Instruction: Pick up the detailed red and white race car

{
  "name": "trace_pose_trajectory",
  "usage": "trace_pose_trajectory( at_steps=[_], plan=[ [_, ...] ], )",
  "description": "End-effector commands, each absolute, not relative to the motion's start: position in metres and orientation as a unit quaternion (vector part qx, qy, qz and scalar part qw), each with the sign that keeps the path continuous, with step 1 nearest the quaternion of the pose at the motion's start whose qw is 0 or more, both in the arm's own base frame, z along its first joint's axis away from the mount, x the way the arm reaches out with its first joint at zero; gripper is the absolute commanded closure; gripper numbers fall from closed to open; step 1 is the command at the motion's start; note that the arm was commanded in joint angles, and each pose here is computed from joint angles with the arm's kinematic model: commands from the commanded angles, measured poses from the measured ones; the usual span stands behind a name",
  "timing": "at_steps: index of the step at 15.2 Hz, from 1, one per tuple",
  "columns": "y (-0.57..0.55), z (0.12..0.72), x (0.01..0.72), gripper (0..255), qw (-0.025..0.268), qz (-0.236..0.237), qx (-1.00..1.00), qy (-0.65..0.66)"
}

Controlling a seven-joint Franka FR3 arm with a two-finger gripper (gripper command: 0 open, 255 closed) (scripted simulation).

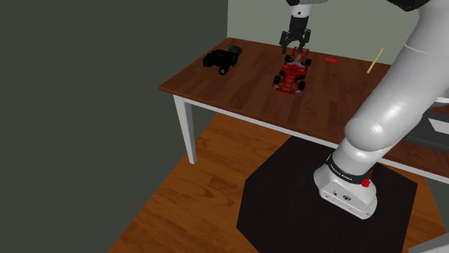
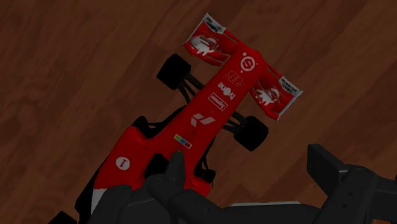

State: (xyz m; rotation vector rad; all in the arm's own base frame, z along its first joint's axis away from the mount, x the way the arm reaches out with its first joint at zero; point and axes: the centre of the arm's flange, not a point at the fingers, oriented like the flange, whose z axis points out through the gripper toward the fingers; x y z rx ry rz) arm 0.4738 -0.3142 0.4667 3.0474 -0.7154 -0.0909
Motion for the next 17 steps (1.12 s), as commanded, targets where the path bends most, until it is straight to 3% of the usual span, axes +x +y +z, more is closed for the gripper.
trace_pose_trajectory(
  at_steps=[1,17],
  plan=[
    [-0.339,0.459,0.479,0,0.009,-0.030,0.971,-0.238],
    [-0.496,0.395,0.516,0,0.035,-0.037,0.952,-0.303]
  ],
)
